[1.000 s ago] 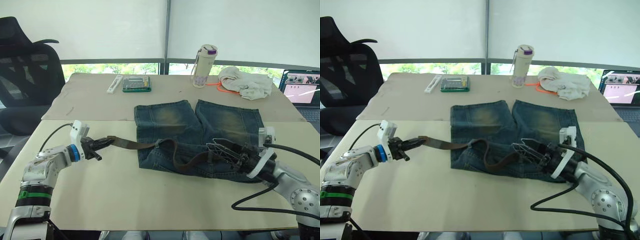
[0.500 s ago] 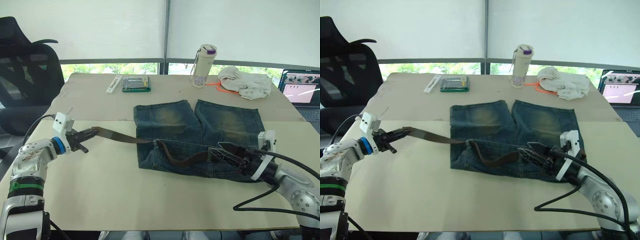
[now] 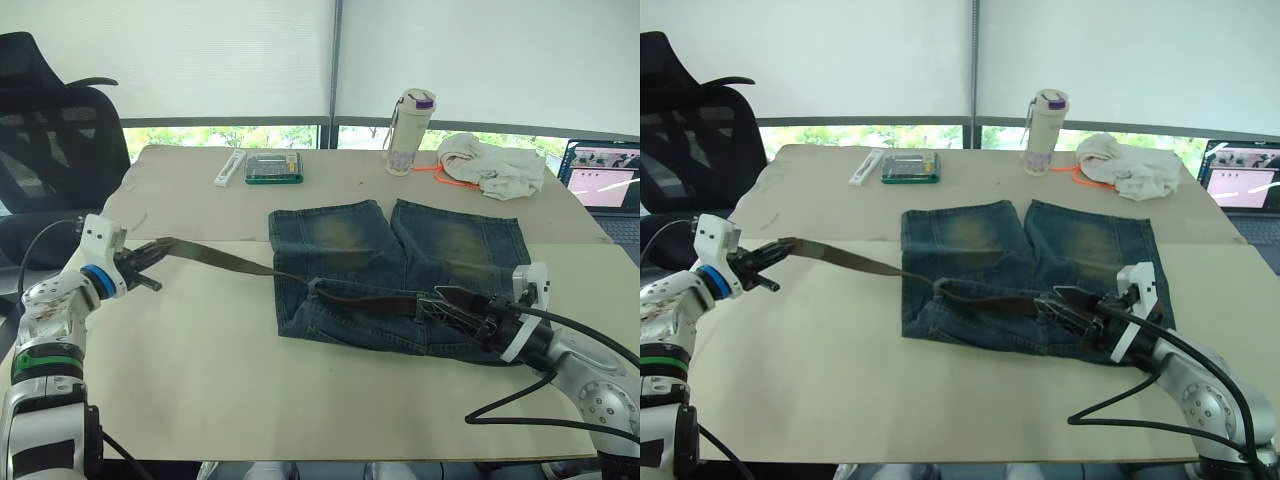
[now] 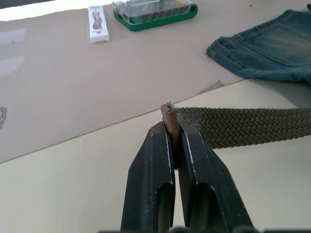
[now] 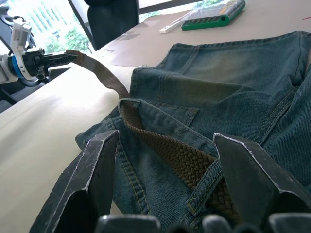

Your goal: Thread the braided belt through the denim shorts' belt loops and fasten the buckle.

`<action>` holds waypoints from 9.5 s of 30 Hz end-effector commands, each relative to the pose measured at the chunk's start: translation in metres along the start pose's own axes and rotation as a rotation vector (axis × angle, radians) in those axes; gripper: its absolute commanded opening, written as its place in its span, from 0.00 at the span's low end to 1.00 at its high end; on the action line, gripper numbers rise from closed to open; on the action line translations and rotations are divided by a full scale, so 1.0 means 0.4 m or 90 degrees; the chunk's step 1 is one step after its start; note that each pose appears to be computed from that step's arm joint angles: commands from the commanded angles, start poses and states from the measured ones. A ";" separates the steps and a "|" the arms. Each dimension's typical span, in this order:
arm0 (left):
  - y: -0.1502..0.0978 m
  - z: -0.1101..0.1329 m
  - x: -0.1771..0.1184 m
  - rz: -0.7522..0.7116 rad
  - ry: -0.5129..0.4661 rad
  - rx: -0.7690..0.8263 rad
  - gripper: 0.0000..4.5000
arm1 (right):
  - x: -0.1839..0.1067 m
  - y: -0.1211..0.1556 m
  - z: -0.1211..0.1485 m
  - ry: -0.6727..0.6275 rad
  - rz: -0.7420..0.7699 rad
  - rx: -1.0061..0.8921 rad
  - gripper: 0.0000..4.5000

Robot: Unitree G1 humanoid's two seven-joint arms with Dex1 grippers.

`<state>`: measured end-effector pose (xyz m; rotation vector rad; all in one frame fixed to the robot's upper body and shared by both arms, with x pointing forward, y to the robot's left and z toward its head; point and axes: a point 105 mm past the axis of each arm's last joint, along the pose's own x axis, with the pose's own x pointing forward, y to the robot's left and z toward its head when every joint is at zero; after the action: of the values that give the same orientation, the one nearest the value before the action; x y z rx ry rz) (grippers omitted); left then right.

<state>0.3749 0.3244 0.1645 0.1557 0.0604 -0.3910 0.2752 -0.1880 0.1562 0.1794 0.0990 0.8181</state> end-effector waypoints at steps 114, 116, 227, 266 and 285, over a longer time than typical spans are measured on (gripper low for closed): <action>0.042 0.034 -0.076 0.018 0.004 0.226 0.00 | 0.358 -0.002 -0.068 0.229 0.085 -0.299 0.00; 0.041 0.047 -0.077 0.011 -0.014 0.195 0.17 | 0.359 -0.006 -0.072 0.231 0.078 -0.289 0.00; -0.573 0.012 0.093 -0.507 0.100 -0.017 1.00 | -0.210 -0.302 0.020 0.341 -0.202 0.088 0.27; -0.582 -0.033 0.247 -0.517 0.132 0.012 0.00 | -0.233 -0.285 0.025 0.298 -0.223 0.044 0.01; -0.348 0.231 0.384 -0.071 -0.160 0.181 0.00 | 0.061 -0.368 0.223 -0.084 -0.310 -0.245 0.01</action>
<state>0.4670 0.1223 0.1869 0.3863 -0.0959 -0.5301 0.4139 -0.2657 0.1849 -0.1280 0.0062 0.3763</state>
